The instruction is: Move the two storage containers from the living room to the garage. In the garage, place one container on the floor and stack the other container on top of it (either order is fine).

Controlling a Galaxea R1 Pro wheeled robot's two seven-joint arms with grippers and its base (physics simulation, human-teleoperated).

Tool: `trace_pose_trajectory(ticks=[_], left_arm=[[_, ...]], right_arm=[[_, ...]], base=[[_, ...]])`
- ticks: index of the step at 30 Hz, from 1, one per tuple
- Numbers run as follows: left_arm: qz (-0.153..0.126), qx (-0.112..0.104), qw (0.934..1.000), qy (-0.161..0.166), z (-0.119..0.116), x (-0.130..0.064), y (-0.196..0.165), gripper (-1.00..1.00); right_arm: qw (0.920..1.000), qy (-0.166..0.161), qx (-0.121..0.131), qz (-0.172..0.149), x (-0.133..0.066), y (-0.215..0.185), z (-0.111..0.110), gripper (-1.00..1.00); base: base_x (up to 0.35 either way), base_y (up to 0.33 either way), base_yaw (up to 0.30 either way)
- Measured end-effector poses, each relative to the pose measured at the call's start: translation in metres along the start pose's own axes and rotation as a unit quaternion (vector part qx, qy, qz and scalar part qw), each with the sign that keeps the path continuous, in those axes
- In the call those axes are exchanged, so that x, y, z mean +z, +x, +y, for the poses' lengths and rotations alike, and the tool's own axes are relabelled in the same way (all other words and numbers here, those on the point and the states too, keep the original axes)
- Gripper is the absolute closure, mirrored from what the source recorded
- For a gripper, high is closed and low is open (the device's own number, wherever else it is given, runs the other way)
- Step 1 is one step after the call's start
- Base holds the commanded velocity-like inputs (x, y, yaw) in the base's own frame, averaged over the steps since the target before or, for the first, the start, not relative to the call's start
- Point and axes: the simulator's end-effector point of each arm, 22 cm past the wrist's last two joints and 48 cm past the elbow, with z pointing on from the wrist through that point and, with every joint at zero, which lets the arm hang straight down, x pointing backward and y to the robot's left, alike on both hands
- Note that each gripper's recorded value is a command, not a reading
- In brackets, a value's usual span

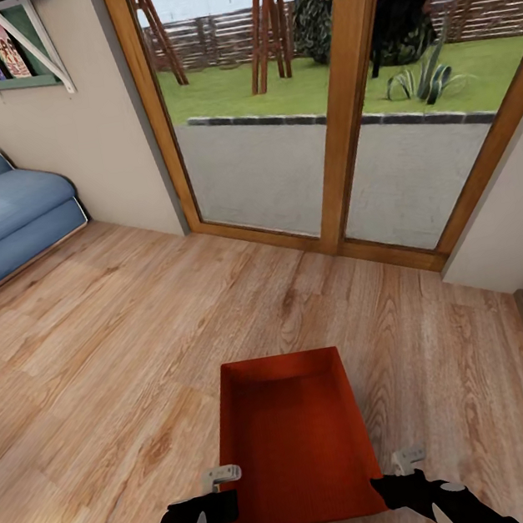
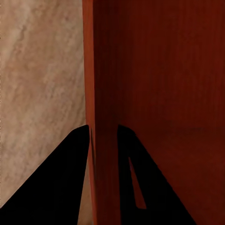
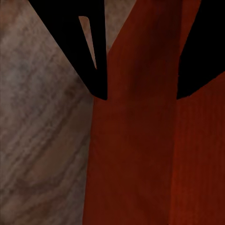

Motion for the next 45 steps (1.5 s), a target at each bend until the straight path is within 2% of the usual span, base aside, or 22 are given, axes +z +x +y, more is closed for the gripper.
trace_pose_trajectory(ticks=[25, 32, 45], left_arm=[[0.000, -0.001, 1.0000, -0.001, 0.0028, -0.0003, -0.0002, 1.00], [0.001, -0.001, 1.0000, -0.002, 0.0028, -0.0004, -0.0005, 1.00], [0.001, 0.000, 1.0000, -0.002, 0.0024, -0.0004, -0.0008, 1.00]], right_arm=[[1.0000, 0.000, -0.001, 0.000, 0.0000, 0.0000, 0.0004, 1.00], [0.9999, -0.012, -0.003, 0.002, 0.0001, 0.0006, 0.0060, 1.00], [0.9999, -0.016, -0.003, 0.002, 0.0002, 0.0008, 0.0081, 1.00]], base=[[0.000, 0.000, 0.000], [0.000, 0.000, 0.000], [0.000, 0.000, 0.000]])
